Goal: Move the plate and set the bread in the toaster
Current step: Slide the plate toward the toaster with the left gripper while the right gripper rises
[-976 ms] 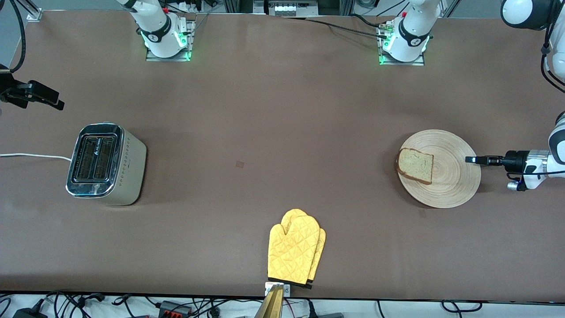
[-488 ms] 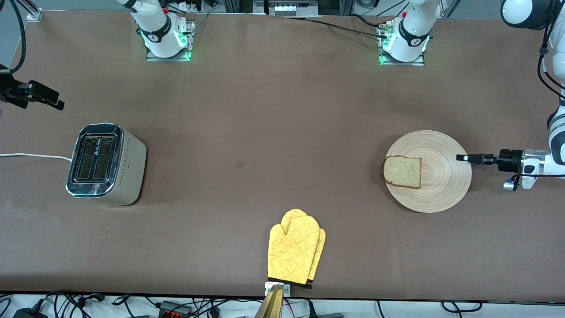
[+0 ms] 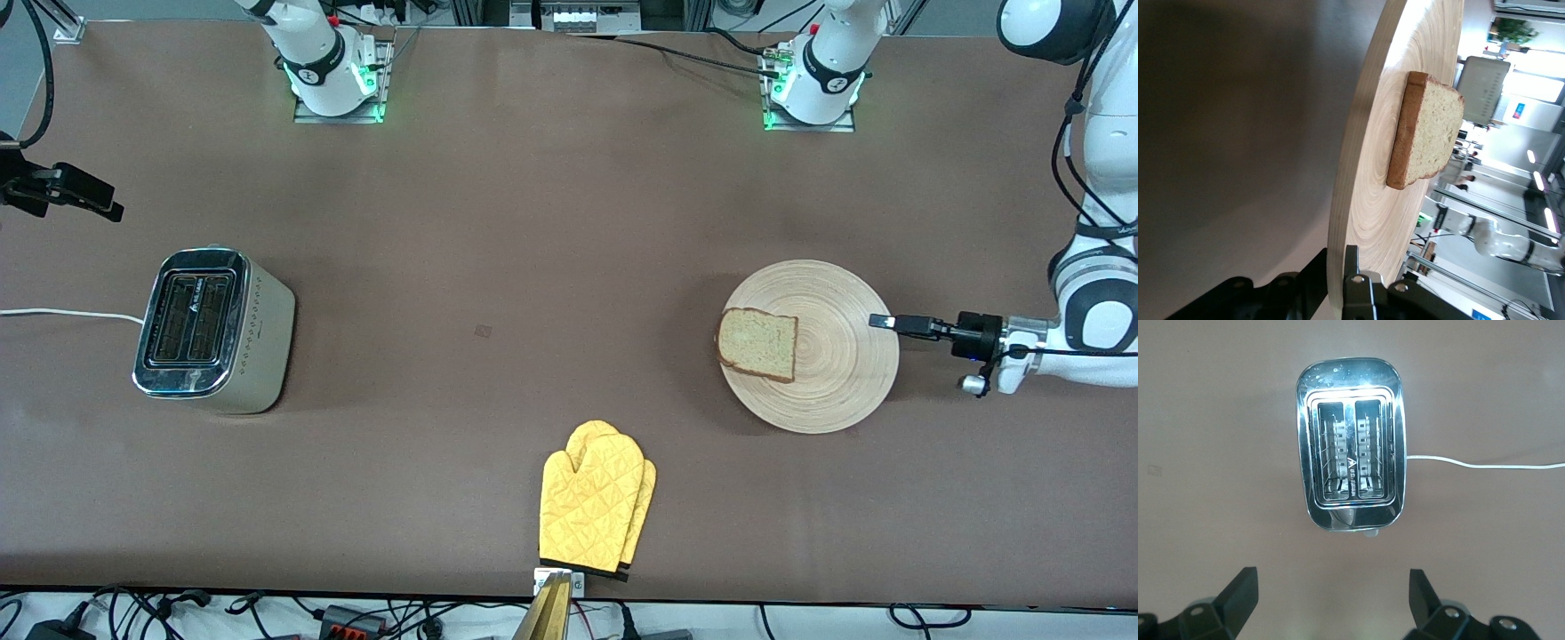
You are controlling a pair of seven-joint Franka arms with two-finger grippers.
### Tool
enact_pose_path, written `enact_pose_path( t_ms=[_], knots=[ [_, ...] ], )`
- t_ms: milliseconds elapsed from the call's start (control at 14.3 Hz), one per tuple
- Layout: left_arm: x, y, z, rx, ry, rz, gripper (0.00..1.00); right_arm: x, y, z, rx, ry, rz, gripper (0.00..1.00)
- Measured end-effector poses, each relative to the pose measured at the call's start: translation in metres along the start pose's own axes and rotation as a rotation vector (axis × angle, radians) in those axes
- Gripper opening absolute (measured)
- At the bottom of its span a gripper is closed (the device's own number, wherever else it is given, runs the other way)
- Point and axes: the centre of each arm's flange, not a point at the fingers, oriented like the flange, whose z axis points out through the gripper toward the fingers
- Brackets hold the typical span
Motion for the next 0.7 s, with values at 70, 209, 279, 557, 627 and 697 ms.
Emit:
enact_pose_path(
  t_ms=[70,209,279,557,627,697],
  knots=[
    [0.003,0.003,0.012,-0.027,-0.010,0.014,0.13,0.000,0.000,0.000,0.000,0.002,0.000,1.00],
    [0.012,0.016,0.036,-0.069,-0.032,0.042,0.12,0.000,-0.001,0.003,0.000,-0.004,-0.002,1.00],
    [0.018,0.025,0.048,-0.082,-0.041,0.054,0.12,0.000,-0.003,0.008,0.000,-0.013,-0.006,1.00],
    [0.047,0.062,0.102,-0.073,-0.059,0.095,0.12,0.016,-0.028,0.045,-0.002,-0.063,-0.051,1.00],
    [0.055,0.073,0.117,-0.063,-0.061,0.090,0.12,0.021,-0.033,0.052,-0.002,-0.067,-0.059,1.00],
    [0.061,0.086,0.128,-0.044,-0.061,0.070,0.12,0.024,-0.036,0.057,-0.002,-0.070,-0.064,1.00]
  ],
)
